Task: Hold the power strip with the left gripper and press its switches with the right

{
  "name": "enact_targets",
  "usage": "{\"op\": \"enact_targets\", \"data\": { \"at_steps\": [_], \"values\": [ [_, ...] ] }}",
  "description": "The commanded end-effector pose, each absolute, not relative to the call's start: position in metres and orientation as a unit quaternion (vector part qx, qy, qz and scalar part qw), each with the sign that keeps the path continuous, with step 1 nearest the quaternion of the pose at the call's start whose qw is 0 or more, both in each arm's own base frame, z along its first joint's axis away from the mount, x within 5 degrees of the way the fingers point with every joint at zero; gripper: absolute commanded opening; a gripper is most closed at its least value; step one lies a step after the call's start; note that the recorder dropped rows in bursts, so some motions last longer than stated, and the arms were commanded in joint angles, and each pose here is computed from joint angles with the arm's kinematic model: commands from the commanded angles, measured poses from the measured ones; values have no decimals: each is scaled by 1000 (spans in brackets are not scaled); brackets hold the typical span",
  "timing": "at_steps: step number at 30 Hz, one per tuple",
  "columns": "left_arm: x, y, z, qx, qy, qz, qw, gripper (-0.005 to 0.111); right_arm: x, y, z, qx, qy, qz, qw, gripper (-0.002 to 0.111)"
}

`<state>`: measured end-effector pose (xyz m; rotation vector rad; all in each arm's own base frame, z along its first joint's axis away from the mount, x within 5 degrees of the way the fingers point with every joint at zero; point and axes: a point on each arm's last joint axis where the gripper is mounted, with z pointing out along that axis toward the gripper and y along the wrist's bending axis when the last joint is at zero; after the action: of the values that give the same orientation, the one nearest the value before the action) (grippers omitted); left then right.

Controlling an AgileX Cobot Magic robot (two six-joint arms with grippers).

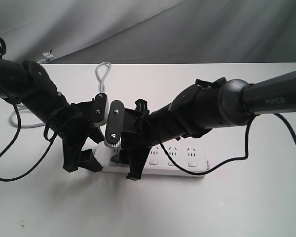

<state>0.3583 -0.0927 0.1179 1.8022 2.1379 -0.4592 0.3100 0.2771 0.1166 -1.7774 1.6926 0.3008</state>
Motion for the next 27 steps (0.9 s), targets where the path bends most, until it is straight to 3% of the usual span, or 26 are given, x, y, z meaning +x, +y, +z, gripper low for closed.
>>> {"op": "enact_targets", "data": {
  "at_steps": [1, 14, 27],
  "values": [
    [359, -94, 119, 621, 750, -162, 160, 69, 305, 274, 90, -705, 637, 106, 293, 63],
    [359, -94, 119, 621, 750, -162, 160, 69, 305, 273, 74, -704, 644, 102, 281, 63],
    [359, -94, 119, 621, 750, -162, 160, 69, 308, 274, 141, -692, 621, 89, 357, 63]
  ]
}}
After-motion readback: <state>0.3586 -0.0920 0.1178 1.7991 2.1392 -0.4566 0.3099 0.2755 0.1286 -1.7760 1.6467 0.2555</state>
